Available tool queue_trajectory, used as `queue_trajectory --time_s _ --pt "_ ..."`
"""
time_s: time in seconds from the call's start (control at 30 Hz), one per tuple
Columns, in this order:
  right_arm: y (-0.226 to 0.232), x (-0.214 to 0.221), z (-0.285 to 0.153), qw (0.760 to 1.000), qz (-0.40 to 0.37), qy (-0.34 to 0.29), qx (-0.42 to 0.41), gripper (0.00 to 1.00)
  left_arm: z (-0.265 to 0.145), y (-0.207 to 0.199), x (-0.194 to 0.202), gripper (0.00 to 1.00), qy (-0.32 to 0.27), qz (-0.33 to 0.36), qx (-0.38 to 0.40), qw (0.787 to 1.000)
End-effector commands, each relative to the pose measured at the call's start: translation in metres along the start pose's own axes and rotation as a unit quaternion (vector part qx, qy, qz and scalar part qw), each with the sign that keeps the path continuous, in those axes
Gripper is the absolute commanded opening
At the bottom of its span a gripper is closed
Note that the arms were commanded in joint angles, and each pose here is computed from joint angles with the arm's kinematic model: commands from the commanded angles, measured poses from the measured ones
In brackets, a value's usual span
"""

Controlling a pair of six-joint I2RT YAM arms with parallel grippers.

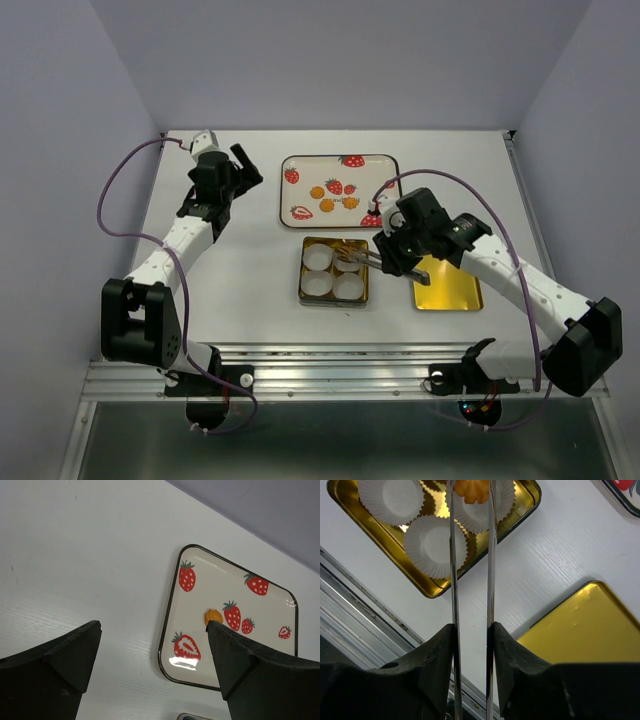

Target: Pack the cookies

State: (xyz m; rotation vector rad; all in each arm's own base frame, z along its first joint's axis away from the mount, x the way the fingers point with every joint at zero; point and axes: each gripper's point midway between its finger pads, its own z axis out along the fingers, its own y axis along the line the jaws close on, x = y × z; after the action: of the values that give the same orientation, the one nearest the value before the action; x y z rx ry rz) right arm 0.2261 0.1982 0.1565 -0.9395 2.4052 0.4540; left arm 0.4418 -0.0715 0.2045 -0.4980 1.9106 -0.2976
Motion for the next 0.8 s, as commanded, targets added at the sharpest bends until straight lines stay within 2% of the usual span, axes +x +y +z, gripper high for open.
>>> queue_trajectory --time_s 0.0,0.27,0.6,0.77 --pt "0.003 -0.002 0.001 1.0 -0.013 -0.007 -0.003 0.34 -0.004 -0.014 -0.023 0.99 -0.029 0.006 0.012 1.0" --pt "-0.004 -0.003 0.013 1.0 -0.01 0.002 0.01 0.37 -0.004 -0.014 -0.024 0.99 -0.03 0.008 0.008 0.999" --pt "-0.004 -0.002 0.019 1.0 -0.012 0.009 0.012 0.49 -0.004 -0.012 -0.025 0.99 -0.032 0.011 0.004 0.999" --pt "-0.004 -0.006 0.019 1.0 -0.014 0.004 0.01 0.48 -0.003 -0.011 -0.025 0.99 -0.033 0.011 0.001 0.999"
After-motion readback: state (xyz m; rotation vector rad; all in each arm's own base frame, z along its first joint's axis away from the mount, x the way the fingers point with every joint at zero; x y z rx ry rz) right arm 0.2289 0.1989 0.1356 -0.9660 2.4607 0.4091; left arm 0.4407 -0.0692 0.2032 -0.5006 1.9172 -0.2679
